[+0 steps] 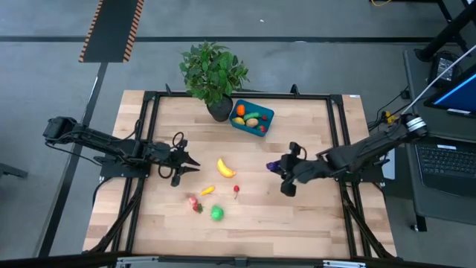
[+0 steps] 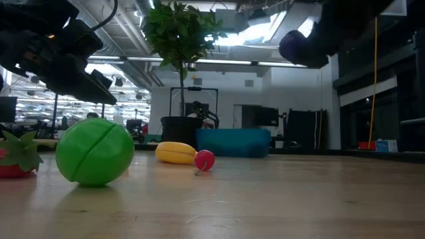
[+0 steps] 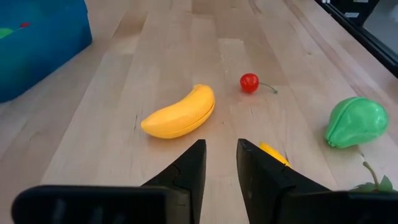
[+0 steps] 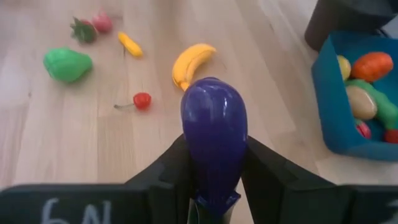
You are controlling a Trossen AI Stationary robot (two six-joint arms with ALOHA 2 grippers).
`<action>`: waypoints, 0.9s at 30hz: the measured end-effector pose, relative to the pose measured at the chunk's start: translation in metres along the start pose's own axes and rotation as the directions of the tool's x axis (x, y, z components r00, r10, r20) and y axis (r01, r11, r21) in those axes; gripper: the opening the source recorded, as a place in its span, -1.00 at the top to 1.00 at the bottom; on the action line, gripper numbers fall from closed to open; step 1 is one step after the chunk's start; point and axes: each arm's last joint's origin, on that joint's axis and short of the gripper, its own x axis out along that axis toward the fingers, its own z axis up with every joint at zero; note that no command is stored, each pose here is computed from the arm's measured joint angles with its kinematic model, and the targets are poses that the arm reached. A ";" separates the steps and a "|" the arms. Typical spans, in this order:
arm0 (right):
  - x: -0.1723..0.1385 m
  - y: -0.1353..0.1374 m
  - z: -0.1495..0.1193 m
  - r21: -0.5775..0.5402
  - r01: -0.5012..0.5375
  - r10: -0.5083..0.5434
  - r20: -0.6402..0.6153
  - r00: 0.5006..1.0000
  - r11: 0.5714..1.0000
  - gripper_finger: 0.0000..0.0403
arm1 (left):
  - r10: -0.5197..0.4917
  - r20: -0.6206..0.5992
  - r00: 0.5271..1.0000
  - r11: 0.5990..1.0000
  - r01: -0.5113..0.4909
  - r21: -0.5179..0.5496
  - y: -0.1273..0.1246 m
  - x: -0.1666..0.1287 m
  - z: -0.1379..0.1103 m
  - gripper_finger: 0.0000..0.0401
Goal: Pick and placing Produce into tupperware
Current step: Put the violet eggplant into the blue container
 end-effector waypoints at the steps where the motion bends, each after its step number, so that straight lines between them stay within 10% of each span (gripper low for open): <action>1: 0.000 -0.003 -0.006 -0.002 -0.008 0.008 0.024 1.000 1.000 0.43 | 0.000 0.000 1.000 1.000 0.000 -0.003 0.000 0.000 0.000 0.60; 13: -0.015 -0.030 -0.033 -0.108 -0.146 0.178 0.415 0.892 0.983 0.44 | -0.002 0.021 1.000 1.000 0.002 -0.009 0.000 0.000 0.002 0.69; 27: -0.015 -0.056 -0.056 -0.152 -0.212 0.261 0.554 0.790 0.965 0.44 | -0.005 0.054 0.999 1.000 0.005 -0.011 0.000 0.000 0.005 0.72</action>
